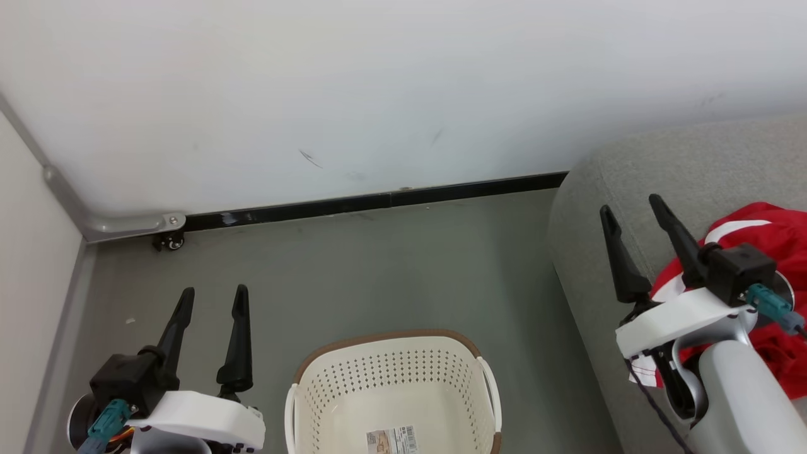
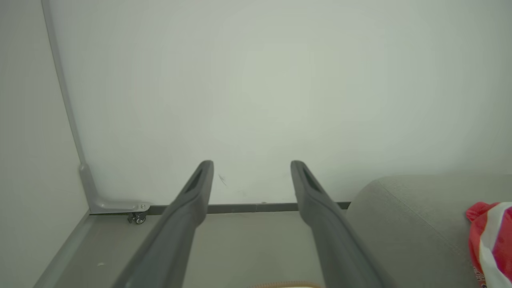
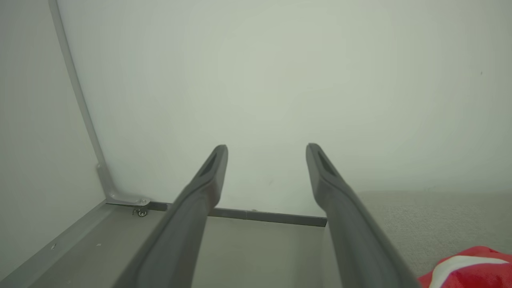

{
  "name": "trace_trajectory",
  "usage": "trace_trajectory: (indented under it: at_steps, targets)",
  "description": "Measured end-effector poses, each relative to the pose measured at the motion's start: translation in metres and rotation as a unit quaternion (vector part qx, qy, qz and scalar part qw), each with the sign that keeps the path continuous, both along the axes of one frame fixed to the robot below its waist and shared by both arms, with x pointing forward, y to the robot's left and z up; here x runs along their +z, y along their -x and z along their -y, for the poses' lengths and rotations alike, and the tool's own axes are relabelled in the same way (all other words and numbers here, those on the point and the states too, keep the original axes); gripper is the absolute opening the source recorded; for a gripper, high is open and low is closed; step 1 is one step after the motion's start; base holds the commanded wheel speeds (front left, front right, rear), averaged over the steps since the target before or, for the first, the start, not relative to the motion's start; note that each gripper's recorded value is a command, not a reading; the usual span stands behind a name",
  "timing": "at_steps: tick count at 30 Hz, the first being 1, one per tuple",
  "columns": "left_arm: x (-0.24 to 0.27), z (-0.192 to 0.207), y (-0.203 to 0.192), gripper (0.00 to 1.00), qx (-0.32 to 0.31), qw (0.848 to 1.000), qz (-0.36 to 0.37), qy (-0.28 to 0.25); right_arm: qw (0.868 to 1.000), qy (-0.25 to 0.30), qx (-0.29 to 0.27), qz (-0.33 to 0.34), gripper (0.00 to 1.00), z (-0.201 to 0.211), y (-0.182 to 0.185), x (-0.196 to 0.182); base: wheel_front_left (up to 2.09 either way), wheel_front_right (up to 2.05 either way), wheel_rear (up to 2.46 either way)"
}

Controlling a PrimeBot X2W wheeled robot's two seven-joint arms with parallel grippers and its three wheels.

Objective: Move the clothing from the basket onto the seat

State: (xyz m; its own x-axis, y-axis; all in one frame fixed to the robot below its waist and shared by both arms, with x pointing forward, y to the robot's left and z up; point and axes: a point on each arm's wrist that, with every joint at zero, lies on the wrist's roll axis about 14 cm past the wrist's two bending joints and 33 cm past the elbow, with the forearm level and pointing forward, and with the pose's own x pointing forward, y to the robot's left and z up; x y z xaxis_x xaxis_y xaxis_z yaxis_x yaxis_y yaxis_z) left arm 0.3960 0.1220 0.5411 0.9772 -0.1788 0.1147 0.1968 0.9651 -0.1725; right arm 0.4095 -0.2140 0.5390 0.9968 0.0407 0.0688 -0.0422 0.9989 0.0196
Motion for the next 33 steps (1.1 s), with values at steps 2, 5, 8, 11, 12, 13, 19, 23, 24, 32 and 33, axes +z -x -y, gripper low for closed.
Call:
trace_trajectory:
  at_steps: [2, 5, 8, 11, 12, 13, 19, 23, 24, 32, 33]
  targets:
    - [-0.002, -0.006, 0.003, 1.00, 0.011, 1.000, -0.002, -0.003, 1.000, -0.004, 0.006, -0.004, 1.00, -0.007, 0.002, -0.003, 0.00, 0.00, 0.00]
    - [-0.004, -0.014, 0.008, 1.00, 0.024, 1.000, -0.005, -0.012, 1.000, -0.008, 0.014, -0.009, 1.00, -0.017, 0.004, -0.006, 0.00, 0.00, 0.00]
    - [-0.005, -0.021, 0.013, 1.00, 0.037, 0.999, -0.004, -0.022, 0.999, -0.014, 0.022, -0.018, 1.00, -0.026, 0.008, -0.011, 0.00, 0.00, 0.00]
    - [-0.008, -0.030, 0.017, 1.00, 0.051, 0.998, -0.007, -0.030, 0.999, -0.012, 0.027, -0.025, 1.00, -0.032, 0.012, -0.017, 0.00, 0.00, 0.00]
    - [-0.010, -0.032, 0.019, 1.00, 0.055, 0.998, -0.010, -0.032, 0.999, -0.012, 0.026, -0.027, 1.00, -0.032, 0.013, -0.018, 0.00, 0.00, 0.00]
    - [-0.012, -0.036, 0.020, 1.00, 0.060, 0.998, -0.012, -0.035, 0.999, -0.012, 0.025, -0.027, 1.00, -0.032, 0.014, -0.019, 0.00, 0.00, 0.00]
    - [-0.020, -0.052, 0.032, 1.00, 0.090, 0.995, -0.022, -0.047, 0.998, -0.020, 0.026, -0.048, 1.00, -0.038, 0.026, -0.033, 0.00, 0.00, 0.00]
    - [-0.020, -0.056, 0.036, 1.00, 0.098, 0.994, -0.023, -0.045, 0.997, -0.026, 0.028, -0.063, 1.00, -0.043, 0.035, -0.043, 0.00, 0.00, 0.00]
    - [-0.021, -0.057, 0.037, 1.00, 0.100, 0.994, -0.024, -0.045, 0.997, -0.026, 0.027, -0.066, 1.00, -0.043, 0.037, -0.045, 0.00, 0.00, 0.00]
    - [-0.019, -0.063, 0.042, 1.00, 0.112, 0.992, -0.019, -0.053, 0.995, -0.028, 0.029, -0.089, 1.00, -0.046, 0.051, -0.059, 0.00, 0.00, 0.00]
    - [-0.019, -0.063, 0.042, 1.00, 0.113, 0.992, -0.020, -0.054, 0.995, -0.029, 0.029, -0.094, 1.00, -0.046, 0.053, -0.061, 0.00, 0.00, 0.00]
